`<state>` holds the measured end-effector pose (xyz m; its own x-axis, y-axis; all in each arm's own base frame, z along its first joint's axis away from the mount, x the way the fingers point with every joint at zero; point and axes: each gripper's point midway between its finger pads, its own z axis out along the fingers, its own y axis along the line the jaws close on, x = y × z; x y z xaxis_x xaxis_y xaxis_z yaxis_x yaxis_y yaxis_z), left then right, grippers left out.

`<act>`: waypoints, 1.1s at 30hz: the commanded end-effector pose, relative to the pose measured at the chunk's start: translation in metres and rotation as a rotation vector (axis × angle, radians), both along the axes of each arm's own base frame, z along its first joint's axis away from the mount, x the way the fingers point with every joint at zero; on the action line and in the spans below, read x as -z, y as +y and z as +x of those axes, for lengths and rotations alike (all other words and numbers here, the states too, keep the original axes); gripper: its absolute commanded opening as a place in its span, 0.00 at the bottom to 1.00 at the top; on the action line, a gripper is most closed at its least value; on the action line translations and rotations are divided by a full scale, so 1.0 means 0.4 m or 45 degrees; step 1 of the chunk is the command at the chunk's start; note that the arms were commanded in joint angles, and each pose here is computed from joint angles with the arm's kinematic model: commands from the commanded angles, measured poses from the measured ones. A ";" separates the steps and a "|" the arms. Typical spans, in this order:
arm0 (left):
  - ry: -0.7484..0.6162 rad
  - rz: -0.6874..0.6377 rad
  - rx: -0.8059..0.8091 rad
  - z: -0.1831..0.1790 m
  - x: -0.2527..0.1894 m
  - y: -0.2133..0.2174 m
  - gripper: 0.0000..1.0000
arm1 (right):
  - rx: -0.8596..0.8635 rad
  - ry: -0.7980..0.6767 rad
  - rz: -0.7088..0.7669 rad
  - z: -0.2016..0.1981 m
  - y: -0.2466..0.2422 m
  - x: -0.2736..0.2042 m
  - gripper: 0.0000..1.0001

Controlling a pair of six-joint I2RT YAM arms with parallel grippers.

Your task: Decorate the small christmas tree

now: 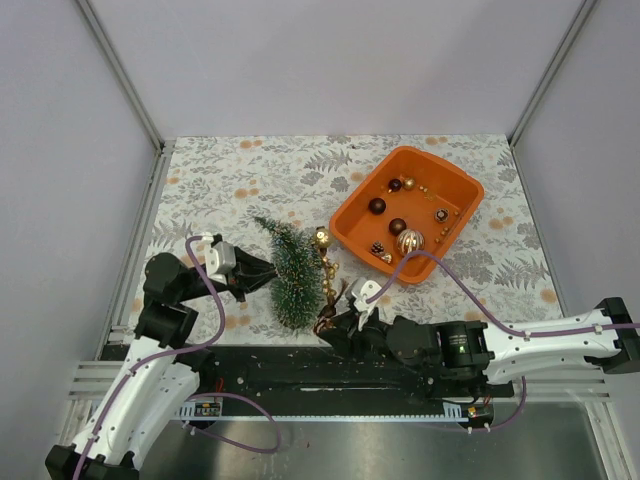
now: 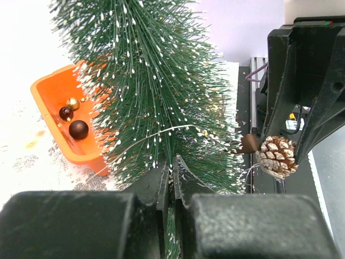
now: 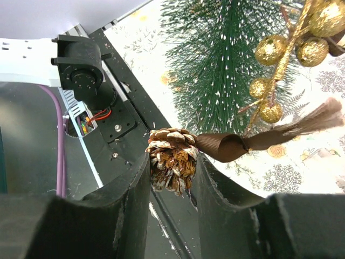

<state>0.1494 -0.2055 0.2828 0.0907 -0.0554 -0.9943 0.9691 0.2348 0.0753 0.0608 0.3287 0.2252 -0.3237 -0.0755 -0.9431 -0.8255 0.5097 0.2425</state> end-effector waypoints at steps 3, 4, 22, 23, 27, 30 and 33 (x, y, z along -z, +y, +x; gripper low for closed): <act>-0.144 -0.067 0.031 0.011 -0.091 -0.013 0.08 | 0.036 -0.035 0.097 0.013 -0.021 -0.096 0.18; -0.144 -0.065 0.027 0.020 -0.086 -0.015 0.08 | 0.036 -0.037 0.090 0.014 -0.023 -0.094 0.18; -0.072 -0.079 -0.132 0.120 0.030 -0.018 0.08 | 0.038 -0.058 -0.004 0.042 -0.022 -0.074 0.18; -0.083 -0.085 -0.138 0.125 0.022 -0.019 0.08 | 0.035 -0.050 0.005 0.053 -0.024 -0.079 0.18; -0.129 -0.116 -0.136 0.136 -0.026 -0.025 0.08 | 0.016 -0.041 0.030 0.080 -0.024 -0.106 0.18; -0.139 -0.141 -0.133 0.140 -0.053 -0.029 0.08 | -0.003 -0.065 0.011 0.087 -0.013 -0.118 0.18; -0.111 -0.152 -0.136 0.144 -0.048 -0.033 0.08 | -0.022 -0.067 -0.001 0.087 0.001 -0.119 0.18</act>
